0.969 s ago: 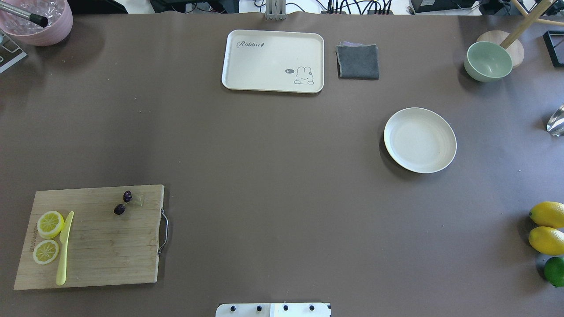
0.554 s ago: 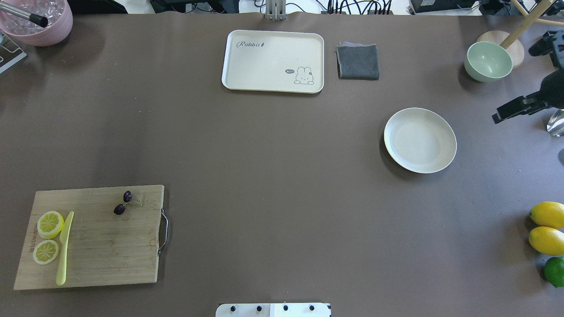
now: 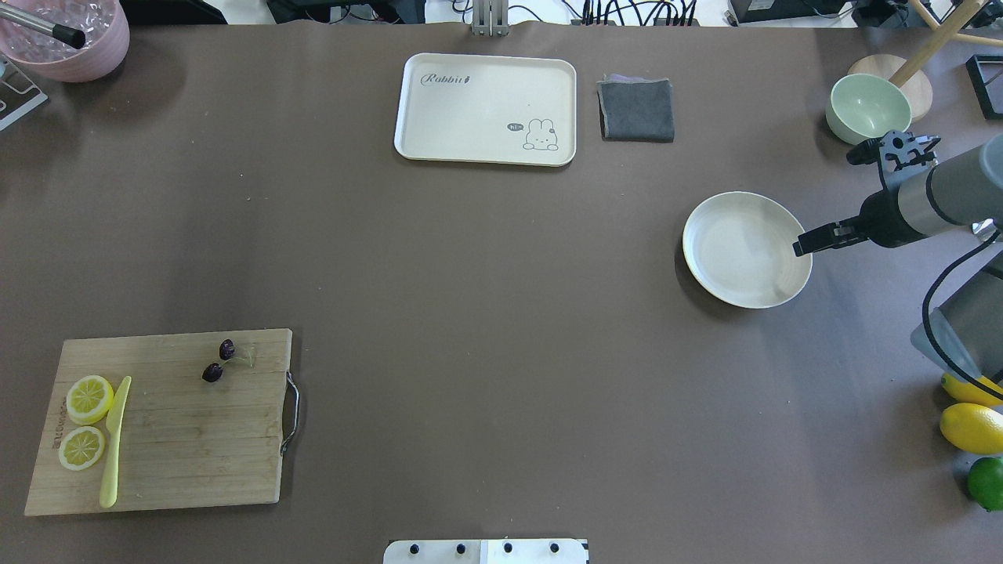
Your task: Place red cherry on plate
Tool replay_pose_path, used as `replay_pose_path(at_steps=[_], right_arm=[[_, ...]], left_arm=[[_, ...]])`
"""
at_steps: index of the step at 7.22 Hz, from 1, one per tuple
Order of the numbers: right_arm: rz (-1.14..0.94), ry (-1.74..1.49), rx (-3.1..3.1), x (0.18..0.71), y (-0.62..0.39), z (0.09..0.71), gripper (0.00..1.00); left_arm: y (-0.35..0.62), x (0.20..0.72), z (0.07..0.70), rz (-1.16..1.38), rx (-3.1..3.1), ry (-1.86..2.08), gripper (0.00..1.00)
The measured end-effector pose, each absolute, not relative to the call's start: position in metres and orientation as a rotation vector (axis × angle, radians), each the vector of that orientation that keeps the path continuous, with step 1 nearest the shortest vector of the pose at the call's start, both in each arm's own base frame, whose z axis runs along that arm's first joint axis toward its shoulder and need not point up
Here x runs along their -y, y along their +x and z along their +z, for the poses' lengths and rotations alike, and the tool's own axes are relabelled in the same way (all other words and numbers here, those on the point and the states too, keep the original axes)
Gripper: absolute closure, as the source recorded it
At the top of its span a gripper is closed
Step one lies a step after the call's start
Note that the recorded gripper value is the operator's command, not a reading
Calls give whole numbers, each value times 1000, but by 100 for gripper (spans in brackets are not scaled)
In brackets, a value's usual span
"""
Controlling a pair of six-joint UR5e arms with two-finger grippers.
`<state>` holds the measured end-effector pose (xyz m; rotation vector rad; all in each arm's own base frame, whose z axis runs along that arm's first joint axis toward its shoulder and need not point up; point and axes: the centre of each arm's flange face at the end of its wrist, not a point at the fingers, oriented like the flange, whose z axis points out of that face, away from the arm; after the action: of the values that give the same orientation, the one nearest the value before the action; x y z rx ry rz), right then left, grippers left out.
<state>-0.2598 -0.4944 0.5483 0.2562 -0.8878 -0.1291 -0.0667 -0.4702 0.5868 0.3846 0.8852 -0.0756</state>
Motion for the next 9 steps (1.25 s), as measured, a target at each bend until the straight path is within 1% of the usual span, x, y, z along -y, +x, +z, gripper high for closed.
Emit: replay_pose_path(at_steps=[1,2,3,6,9], right_arm=[[-114,244,901,490,-270,558,41],[-110,236,906,487,-276,563,87],[-109,233,909,485,-278,563,100],[-109,236,917,486,-279,558,100],[-91,239,967,503,-258,529,100]], left_arm=[[-67,470,586,-75,-886,388,2],[-67,470,585,-73,-887,392,2],[-67,470,584,-71,-887,397,2],[-67,471,582,-64,-888,405,2],[-67,471,576,-63,-891,413,2]])
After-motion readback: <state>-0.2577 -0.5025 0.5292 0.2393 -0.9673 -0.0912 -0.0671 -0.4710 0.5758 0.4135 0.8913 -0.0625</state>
